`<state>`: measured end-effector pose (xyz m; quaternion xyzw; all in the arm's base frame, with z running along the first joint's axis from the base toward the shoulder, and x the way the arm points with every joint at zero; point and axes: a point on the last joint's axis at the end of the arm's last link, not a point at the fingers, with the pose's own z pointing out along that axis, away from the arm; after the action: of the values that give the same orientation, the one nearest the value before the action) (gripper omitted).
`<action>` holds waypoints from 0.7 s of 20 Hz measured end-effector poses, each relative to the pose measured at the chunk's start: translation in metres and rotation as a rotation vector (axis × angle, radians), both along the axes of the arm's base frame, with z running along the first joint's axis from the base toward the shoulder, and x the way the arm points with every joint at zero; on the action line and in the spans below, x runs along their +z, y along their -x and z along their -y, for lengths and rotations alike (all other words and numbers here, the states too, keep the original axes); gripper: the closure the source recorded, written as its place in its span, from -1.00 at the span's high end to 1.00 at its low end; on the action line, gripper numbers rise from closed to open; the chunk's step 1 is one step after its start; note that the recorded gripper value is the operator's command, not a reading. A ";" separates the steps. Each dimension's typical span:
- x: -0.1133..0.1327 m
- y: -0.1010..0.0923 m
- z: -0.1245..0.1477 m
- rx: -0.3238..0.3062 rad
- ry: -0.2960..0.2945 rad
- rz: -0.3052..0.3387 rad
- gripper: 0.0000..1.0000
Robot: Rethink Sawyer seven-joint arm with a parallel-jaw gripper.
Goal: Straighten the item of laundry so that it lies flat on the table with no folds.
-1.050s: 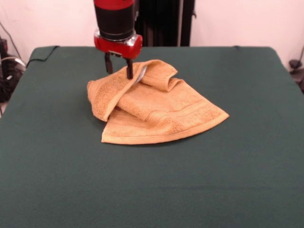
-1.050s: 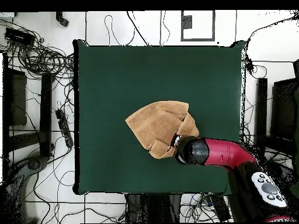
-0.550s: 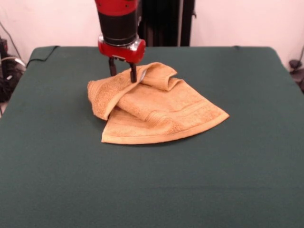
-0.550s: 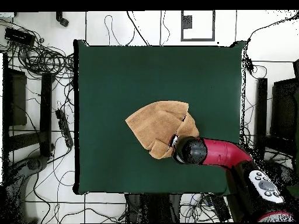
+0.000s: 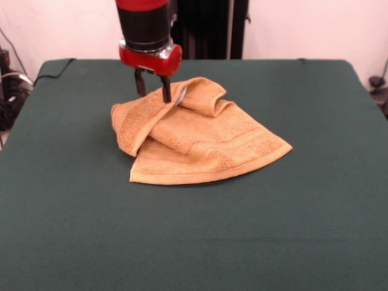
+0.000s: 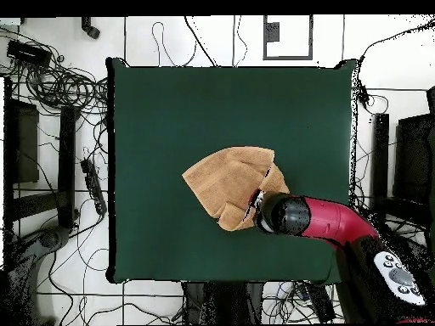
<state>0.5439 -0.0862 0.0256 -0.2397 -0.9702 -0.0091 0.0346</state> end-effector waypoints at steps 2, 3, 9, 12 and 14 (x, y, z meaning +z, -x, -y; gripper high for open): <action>0.009 -0.005 0.004 -0.017 0.000 0.006 1.00; 0.013 -0.007 0.005 -0.023 0.001 0.009 1.00; 0.042 -0.017 0.017 -0.057 0.005 0.006 1.00; 0.054 -0.019 0.020 -0.074 0.003 -0.004 1.00; 0.057 -0.021 0.021 -0.077 0.003 -0.003 1.00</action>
<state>0.5646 -0.1069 0.0828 -0.2772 -0.9601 -0.0085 0.0355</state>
